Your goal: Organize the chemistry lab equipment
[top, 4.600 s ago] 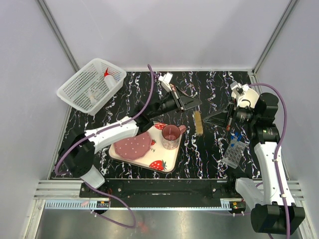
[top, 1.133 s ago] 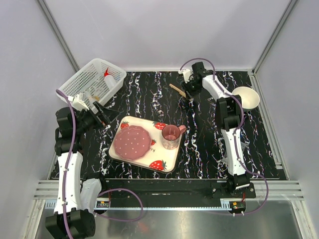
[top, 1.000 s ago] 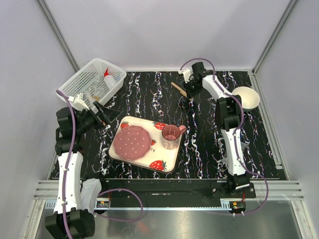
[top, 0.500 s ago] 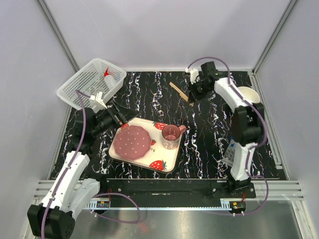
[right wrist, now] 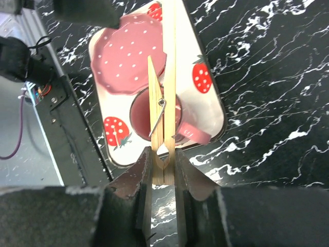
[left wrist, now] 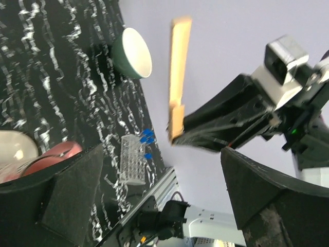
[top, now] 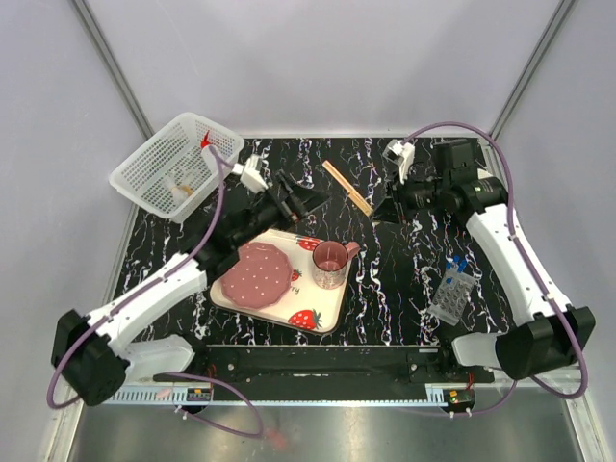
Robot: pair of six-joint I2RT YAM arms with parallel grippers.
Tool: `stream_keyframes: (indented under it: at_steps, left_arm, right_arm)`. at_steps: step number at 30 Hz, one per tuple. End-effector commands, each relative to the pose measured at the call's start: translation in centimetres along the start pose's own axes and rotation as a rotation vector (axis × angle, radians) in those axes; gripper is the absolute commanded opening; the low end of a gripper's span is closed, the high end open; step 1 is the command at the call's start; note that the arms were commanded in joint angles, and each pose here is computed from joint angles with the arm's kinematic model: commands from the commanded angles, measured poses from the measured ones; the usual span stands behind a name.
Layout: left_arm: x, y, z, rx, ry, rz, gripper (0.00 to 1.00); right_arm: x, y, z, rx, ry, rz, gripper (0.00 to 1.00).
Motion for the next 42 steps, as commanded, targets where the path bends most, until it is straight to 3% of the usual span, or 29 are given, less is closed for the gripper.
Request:
stream_keyframes:
  at_steps: [1, 6, 16, 22, 29, 30, 32, 34, 35, 37, 38, 39, 42]
  left_arm:
    - [2.6, 0.3, -4.5, 0.019, 0.112, -0.090, 0.99]
    - [5.4, 2.0, -4.8, 0.025, 0.057, -0.099, 0.98]
    - [7.8, 4.0, -5.1, 0.073, -0.025, -0.102, 0.68]
    - [8.3, 5.2, -4.6, 0.068, -0.047, -0.055, 0.58]
    - [8.8, 6.0, -4.0, 0.064, -0.055, 0.002, 0.35]
    - [8.9, 6.0, -4.0, 0.065, -0.051, 0.007, 0.24]
    - [8.9, 6.2, -4.3, 0.073, -0.029, 0.021, 0.15]
    - [8.8, 6.0, -4.4, 0.094, -0.017, 0.028, 0.09]
    - [8.6, 5.8, -4.6, 0.103, -0.008, 0.043, 0.07]
    - [7.6, 4.4, -4.7, 0.157, -0.008, 0.025, 0.06]
    - [6.9, 4.2, -4.3, 0.184, -0.035, 0.045, 0.06]
    - [5.7, 2.7, -4.9, 0.217, -0.028, 0.012, 0.06]
    - [2.4, -0.9, -3.6, 0.360, -0.151, -0.036, 0.06]
  right_arm:
    - [-1.3, 0.5, 2.3, -0.011, -0.056, -0.045, 0.13]
    - [-2.3, 0.5, 3.3, -0.030, -0.053, -0.083, 0.13]
    - [-2.8, 1.3, 3.4, -0.037, -0.015, -0.105, 0.13]
    - [-2.7, 1.8, 3.2, -0.037, 0.009, -0.104, 0.13]
    - [-2.6, 1.8, 3.1, -0.039, 0.009, -0.107, 0.14]
    - [-2.5, 1.9, 3.1, -0.036, 0.008, -0.105, 0.14]
    - [-2.6, 1.9, 3.2, -0.045, 0.008, -0.109, 0.16]
    - [-2.8, 2.0, 3.4, -0.060, 0.012, -0.111, 0.29]
    - [-3.1, 1.9, 3.5, -0.074, 0.023, -0.118, 0.50]
    - [-4.0, 1.8, 3.6, -0.097, 0.043, -0.127, 0.72]
    - [-4.6, 1.6, 3.9, -0.114, 0.056, -0.142, 0.95]
    - [-5.3, 1.7, 3.9, -0.114, 0.073, -0.158, 1.00]
    - [-6.9, 2.1, 4.0, -0.118, 0.115, -0.197, 1.00]
Point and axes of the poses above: each gripper's point midway between its finger pads, its own x axis out along the fingers, its own z axis along the line the jaws close on, y = z × x, the point moved 7 cm from there along -x, back along the fingers, and after that the axes turned 13 degrees about -x, right-handed, at the moved point
